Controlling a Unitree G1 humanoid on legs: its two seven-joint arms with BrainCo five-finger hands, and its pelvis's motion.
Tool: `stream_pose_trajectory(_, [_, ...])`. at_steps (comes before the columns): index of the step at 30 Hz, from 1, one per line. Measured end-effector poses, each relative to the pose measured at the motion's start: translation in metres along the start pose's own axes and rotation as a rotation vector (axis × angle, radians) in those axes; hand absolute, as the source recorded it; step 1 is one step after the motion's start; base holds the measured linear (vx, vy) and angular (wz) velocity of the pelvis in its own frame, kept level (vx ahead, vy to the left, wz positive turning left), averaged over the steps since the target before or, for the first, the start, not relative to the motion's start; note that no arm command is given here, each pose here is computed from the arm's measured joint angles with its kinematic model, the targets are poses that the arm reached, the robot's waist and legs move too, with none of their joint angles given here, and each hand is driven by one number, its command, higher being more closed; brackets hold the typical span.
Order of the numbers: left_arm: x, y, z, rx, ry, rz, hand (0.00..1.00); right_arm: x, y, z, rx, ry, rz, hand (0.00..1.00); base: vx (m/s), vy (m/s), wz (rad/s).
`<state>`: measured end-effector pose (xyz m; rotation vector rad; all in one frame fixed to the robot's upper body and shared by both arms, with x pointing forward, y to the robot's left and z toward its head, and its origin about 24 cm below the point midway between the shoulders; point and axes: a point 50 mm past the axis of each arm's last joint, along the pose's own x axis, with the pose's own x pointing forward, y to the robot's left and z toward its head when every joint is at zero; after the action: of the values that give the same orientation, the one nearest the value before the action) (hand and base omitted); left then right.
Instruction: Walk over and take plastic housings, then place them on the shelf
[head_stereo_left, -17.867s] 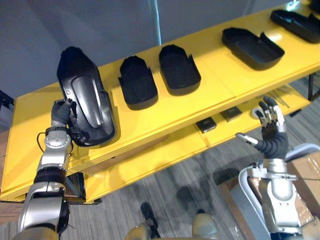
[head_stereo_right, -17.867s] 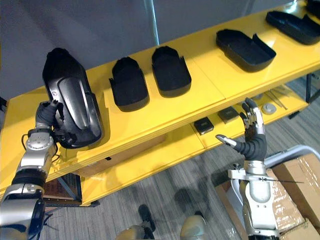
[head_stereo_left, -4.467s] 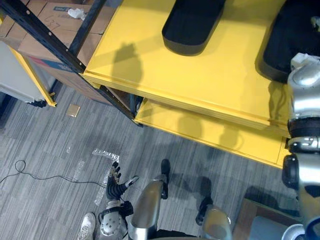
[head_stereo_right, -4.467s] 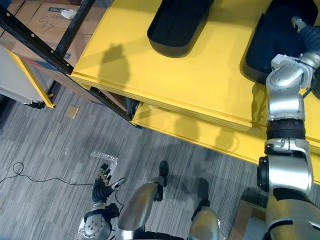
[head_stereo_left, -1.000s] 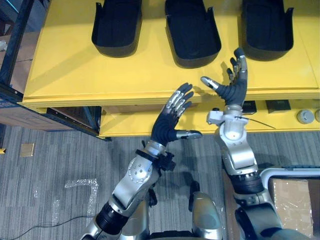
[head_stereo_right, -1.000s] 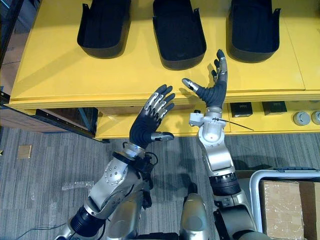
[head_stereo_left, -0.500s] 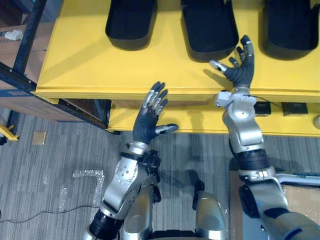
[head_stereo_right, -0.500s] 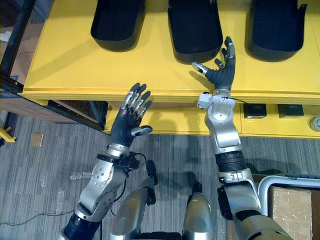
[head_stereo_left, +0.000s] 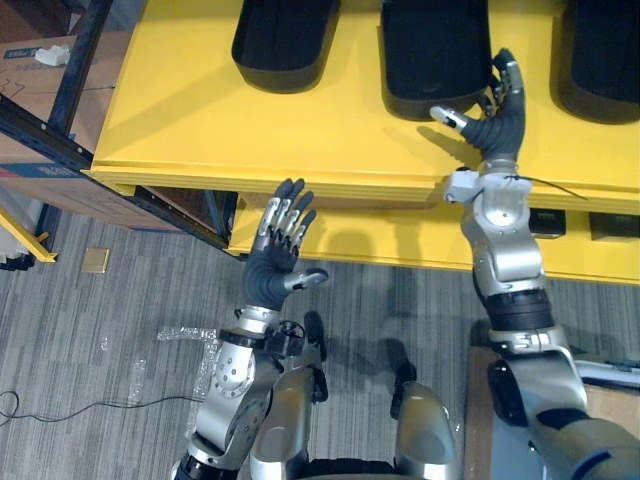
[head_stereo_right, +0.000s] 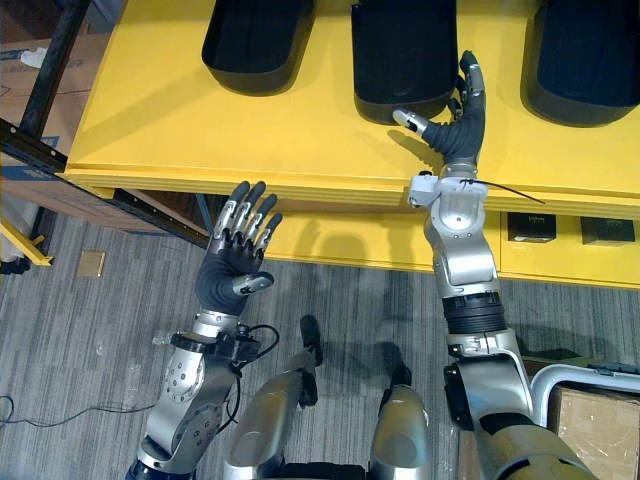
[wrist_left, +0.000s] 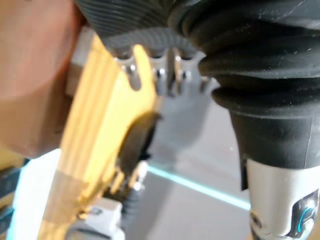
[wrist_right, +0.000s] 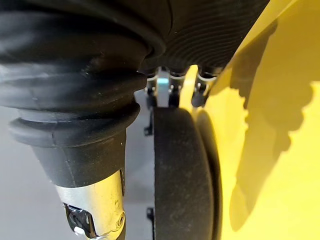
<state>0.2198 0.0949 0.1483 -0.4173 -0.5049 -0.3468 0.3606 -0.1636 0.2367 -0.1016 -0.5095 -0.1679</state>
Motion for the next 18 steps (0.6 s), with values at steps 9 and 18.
stream_pose_trajectory(9, [0.021, -0.025, 0.004, 0.047, -0.057, -0.103, 0.00, -0.018, 0.007, 0.044, -0.023, -0.283, -0.078, 0.00, 0.01, -0.014, -0.09])
stream_pose_trajectory(18, [0.104, 0.035, 0.020, 0.348, -0.117, 0.254, 0.00, -0.093, -0.045, 0.066, -0.034, -0.514, -0.278, 0.00, -0.01, 0.017, -0.30])
